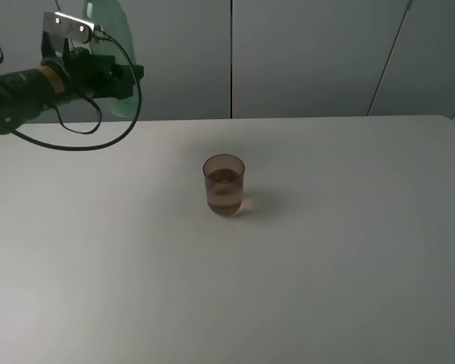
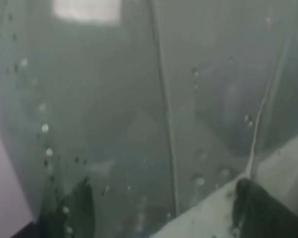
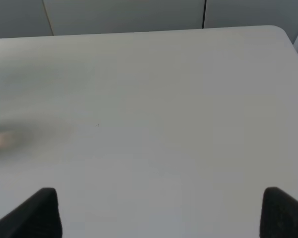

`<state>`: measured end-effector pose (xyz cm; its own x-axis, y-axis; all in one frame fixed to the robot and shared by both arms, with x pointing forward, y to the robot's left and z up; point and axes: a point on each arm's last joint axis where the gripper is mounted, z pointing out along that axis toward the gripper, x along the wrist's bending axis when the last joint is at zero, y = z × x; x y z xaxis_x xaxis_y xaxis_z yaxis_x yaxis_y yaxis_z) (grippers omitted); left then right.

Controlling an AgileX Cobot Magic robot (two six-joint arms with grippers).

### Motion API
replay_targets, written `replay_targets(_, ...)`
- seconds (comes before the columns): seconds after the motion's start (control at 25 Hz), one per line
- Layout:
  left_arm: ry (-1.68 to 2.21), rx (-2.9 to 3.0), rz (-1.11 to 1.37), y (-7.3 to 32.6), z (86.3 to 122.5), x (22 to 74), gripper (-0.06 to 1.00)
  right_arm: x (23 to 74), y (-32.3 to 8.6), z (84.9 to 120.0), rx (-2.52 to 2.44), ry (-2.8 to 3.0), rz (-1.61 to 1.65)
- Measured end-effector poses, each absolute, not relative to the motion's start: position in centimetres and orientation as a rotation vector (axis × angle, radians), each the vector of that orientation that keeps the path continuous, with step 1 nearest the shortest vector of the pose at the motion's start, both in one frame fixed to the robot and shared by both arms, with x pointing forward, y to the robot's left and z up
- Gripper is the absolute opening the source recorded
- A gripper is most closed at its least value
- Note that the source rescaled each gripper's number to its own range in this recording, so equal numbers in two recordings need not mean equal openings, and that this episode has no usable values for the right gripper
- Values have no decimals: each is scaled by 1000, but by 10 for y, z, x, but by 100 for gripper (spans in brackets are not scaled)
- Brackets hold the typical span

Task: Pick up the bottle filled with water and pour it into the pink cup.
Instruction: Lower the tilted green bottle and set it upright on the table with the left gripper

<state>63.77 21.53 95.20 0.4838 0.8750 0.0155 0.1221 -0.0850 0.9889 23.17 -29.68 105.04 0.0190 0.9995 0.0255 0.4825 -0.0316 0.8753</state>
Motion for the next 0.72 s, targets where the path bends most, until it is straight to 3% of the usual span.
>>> replay_targets(0.28,1150,1446,852,249,918,605,0,232,-297,1050,1600,1546,940)
replay_targets(0.72,1071,1484,916,250,884,595,0,232,-297,1050,1600,1546,940)
